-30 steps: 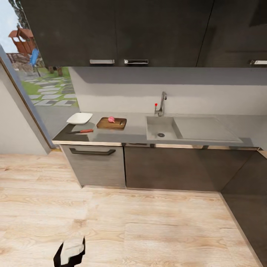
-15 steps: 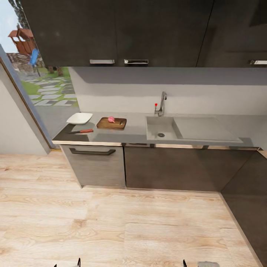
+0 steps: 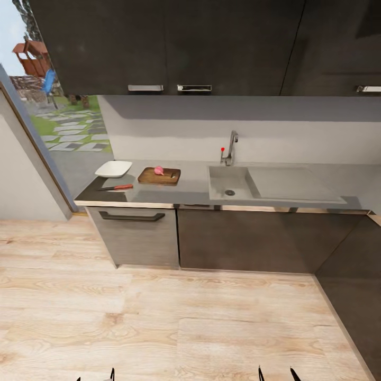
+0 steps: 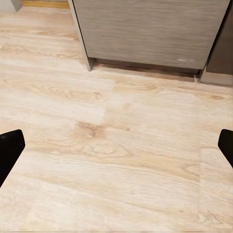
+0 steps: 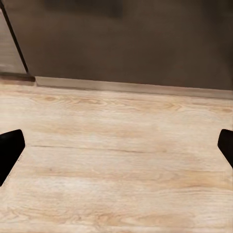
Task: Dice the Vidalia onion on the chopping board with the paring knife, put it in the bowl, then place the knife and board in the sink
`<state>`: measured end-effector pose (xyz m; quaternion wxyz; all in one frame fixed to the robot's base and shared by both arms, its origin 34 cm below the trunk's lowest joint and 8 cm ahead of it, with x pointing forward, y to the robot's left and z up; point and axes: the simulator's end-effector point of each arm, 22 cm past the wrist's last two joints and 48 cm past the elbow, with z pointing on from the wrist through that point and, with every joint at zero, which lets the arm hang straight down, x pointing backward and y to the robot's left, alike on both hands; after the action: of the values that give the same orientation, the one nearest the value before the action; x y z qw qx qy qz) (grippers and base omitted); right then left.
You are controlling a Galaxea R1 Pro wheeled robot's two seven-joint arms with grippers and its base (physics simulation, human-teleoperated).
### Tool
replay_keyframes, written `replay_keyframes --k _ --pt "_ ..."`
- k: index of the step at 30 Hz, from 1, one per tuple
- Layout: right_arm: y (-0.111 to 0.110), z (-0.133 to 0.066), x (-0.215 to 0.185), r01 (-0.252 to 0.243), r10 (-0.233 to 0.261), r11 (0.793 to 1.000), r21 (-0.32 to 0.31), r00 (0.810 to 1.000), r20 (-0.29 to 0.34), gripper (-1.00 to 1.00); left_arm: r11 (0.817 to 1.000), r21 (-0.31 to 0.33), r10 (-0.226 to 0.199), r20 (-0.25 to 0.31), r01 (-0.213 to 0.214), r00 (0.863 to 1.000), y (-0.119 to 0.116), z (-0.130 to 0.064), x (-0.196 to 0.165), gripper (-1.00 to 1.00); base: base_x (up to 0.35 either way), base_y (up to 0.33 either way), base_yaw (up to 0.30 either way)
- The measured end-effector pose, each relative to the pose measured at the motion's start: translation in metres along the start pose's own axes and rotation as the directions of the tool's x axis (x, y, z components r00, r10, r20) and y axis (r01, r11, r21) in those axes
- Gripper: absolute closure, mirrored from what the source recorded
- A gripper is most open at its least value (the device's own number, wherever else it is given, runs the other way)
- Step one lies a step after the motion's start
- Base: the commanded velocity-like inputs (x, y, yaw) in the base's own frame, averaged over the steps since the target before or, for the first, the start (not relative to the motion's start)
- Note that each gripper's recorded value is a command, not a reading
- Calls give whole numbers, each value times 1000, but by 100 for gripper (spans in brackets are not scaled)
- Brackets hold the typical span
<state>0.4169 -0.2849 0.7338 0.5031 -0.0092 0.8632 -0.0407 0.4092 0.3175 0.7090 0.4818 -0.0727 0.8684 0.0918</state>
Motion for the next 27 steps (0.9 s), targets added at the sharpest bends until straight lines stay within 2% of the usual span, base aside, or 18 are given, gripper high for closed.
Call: replay_keyframes --k 5,15,27 --pt "3 -8 8 -4 4 1000 -4 1000 -1 -100 1000 0 1 -8 -1 1000 0 0 2 -100 0 0 0" --pt "3 -11 13 -6 6 1000 -3 1000 -10 -100 1000 -4 1 -9 -1 1000 2 0 2 -100 1 2 0" --pt "3 -14 19 -6 6 1000 -4 1000 -24 -100 1000 -9 8 -7 -8 1000 8 1 1 -100 105 209 0"
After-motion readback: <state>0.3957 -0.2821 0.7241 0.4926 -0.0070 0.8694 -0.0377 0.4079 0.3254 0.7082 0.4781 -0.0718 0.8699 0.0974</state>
